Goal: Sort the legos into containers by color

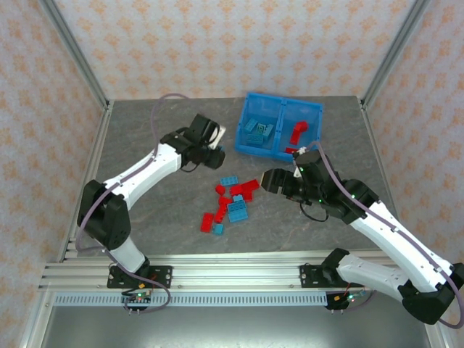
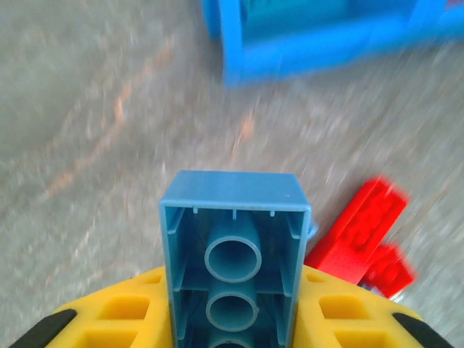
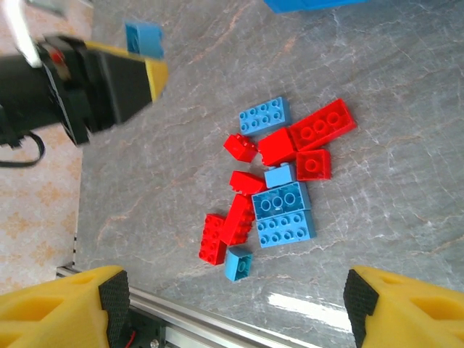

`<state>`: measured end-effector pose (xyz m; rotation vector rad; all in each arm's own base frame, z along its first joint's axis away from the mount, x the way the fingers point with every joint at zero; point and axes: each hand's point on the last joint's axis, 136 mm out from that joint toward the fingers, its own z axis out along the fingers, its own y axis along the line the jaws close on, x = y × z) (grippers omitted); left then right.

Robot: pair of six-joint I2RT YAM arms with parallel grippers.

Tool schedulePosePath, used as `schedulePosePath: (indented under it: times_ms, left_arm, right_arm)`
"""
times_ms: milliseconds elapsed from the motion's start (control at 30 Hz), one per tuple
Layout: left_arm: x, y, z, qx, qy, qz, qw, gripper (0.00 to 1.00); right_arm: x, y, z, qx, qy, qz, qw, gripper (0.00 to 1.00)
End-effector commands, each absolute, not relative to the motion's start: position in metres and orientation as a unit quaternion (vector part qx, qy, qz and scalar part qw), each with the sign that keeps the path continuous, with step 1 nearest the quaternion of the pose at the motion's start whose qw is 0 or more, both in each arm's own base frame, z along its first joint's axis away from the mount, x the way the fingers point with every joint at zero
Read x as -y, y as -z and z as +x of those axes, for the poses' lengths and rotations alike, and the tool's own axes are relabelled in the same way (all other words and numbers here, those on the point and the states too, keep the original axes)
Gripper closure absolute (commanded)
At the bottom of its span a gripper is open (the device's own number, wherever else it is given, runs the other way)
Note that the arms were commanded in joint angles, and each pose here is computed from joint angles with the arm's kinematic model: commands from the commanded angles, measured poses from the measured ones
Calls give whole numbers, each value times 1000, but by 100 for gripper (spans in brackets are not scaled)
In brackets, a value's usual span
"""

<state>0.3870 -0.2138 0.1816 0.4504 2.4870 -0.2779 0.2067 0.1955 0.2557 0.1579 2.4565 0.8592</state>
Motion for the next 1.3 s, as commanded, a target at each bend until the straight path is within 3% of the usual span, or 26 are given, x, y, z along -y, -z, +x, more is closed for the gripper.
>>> schedulePosePath:
  times_ms: [0,300,567,633,700,967,1133,1267]
  left_arm:
    - [237,-218,429,-917,127,116,359,70]
    - [304,-229,545,-880,147,105,440,71]
    - [357,-232,614,-833,194,79,513,66]
    - [363,-231,624,-820,183,69,538,61]
    - [359,-230,630,-815,169,56,551,50]
    - [349,-286,597,-820,154,57,548,42]
    - [342,-346,531,-821,167,96,538,39]
    - [318,-401,445,-768,206,144,589,31]
  right_arm:
    - [-201,-272,213,-894,-340,61,286,21]
    - [-185,-267,208,-893,-325,76,301,21]
    - [-185,-257,211,-898,-313,76,298,20]
    - [-184,-256,211,-901,-308,76,296,20]
    - [-183,-255,210,-902,-307,76,295,20]
    - [-180,-252,207,-903,-304,85,290,20]
    - [-172,-246,206,-900,-301,107,295,20]
    - [-169,-237,208,-906,-282,109,295,20]
